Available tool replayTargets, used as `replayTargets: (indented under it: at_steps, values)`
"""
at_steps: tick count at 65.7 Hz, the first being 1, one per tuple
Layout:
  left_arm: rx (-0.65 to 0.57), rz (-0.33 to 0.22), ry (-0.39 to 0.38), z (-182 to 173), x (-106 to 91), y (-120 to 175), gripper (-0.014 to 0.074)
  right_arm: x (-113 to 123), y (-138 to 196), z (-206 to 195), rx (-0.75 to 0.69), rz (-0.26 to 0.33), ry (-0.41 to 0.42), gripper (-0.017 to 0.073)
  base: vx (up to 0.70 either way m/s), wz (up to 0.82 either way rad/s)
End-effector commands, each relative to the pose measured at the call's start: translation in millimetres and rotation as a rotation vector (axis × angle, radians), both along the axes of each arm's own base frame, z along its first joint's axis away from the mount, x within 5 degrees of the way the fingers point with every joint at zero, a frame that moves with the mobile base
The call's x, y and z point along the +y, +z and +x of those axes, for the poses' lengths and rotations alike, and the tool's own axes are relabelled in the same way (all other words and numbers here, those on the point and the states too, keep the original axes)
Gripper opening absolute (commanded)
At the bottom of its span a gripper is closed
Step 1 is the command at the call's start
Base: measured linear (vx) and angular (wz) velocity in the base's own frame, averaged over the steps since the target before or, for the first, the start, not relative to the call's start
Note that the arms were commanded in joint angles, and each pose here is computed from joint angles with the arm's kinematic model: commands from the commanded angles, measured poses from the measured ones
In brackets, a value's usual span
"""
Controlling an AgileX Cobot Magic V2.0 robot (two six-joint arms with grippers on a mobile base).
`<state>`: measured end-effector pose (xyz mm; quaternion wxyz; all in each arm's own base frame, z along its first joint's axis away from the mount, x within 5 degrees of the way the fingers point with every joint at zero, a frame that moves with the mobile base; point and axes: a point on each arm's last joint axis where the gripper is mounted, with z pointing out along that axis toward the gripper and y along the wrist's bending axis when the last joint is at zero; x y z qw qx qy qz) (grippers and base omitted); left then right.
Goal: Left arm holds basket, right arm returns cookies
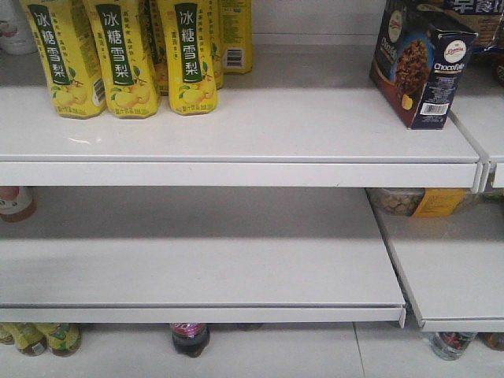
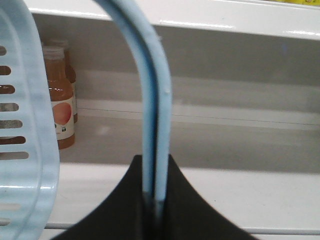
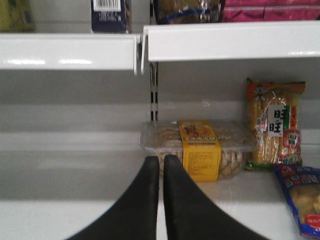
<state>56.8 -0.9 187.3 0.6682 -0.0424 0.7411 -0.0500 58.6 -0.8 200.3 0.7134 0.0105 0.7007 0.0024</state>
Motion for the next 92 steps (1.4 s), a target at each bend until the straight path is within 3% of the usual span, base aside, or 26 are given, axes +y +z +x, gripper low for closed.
replayTargets:
  at_steps: [1,92]
  values:
    - [-0.148,0.030,0.000,-2.2,0.1,20.3,-0.0006,0.6,1.8,-2.7,-0.086,0.008,0.007,-0.0010,0.00,0.00]
    - [-0.147,0.030,0.000,-2.2,0.1,20.2,-0.0006,0.6,1.1,-2.4,-0.078,0.005,0.006,-0.0010,0.00,0.00]
